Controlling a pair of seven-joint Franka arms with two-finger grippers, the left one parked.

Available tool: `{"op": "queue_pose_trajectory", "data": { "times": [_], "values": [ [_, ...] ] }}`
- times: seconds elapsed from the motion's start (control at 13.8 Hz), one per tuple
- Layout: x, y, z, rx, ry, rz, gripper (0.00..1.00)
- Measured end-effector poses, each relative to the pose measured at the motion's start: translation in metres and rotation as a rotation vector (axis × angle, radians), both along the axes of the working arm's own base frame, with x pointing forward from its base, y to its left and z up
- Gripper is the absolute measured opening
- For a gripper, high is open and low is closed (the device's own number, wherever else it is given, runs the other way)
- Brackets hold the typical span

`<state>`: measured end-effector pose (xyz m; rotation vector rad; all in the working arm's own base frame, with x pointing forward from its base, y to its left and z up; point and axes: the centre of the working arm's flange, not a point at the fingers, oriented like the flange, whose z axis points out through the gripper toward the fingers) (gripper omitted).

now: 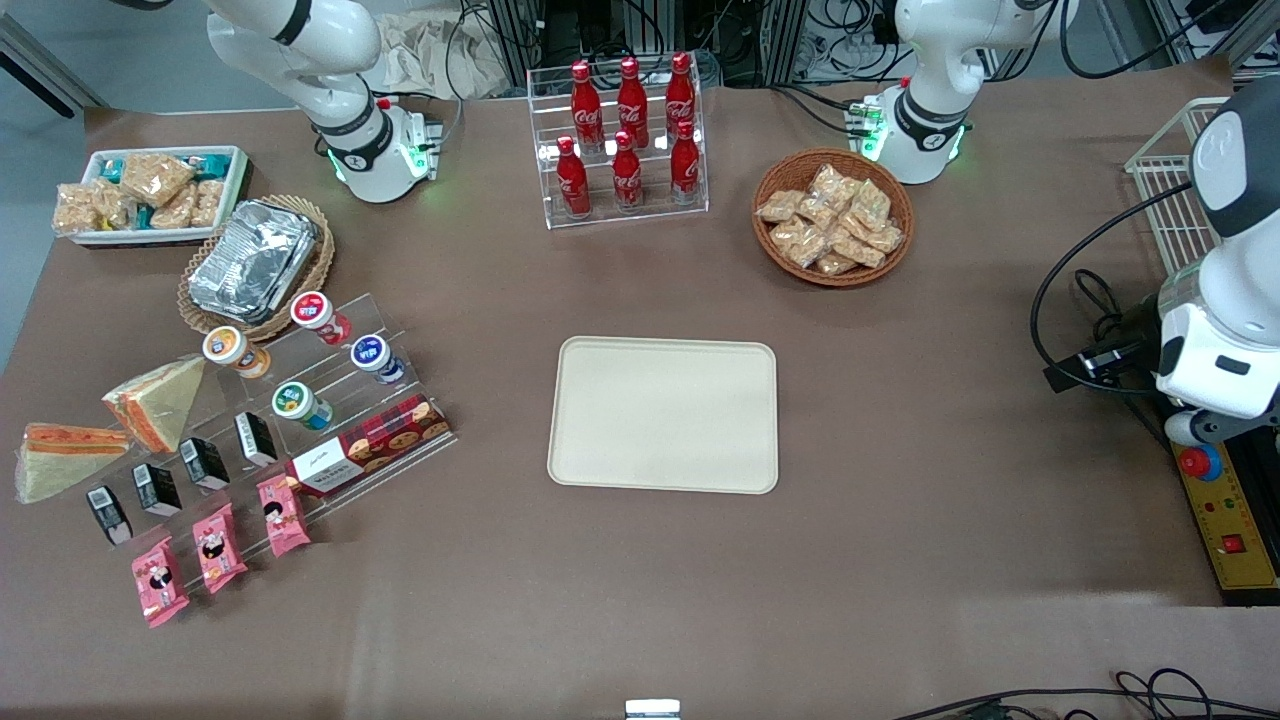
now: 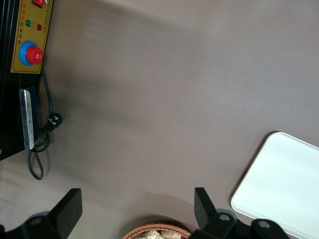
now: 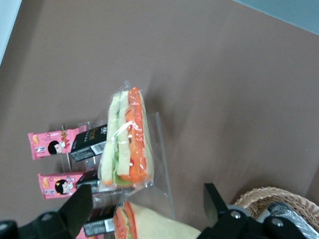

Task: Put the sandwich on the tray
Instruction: 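Lower the right gripper around a wrapped sandwich wedge and close it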

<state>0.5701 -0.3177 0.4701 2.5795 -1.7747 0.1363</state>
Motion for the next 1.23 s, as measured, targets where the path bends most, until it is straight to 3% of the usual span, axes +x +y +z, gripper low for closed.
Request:
{"op": "queue_pose_trajectory", "data": {
  "times": [0.29, 0.72, 1.23],
  "values": [
    [0.013, -0.001, -0.022, -0.025, -0.006, 0.005, 0.99],
    [0.020, -0.001, -0.027, -0.003, -0.064, 0.019, 0.99],
    [0.028, -0.003, -0.057, 0.001, -0.050, 0.031, 0.99]
  ]
}}
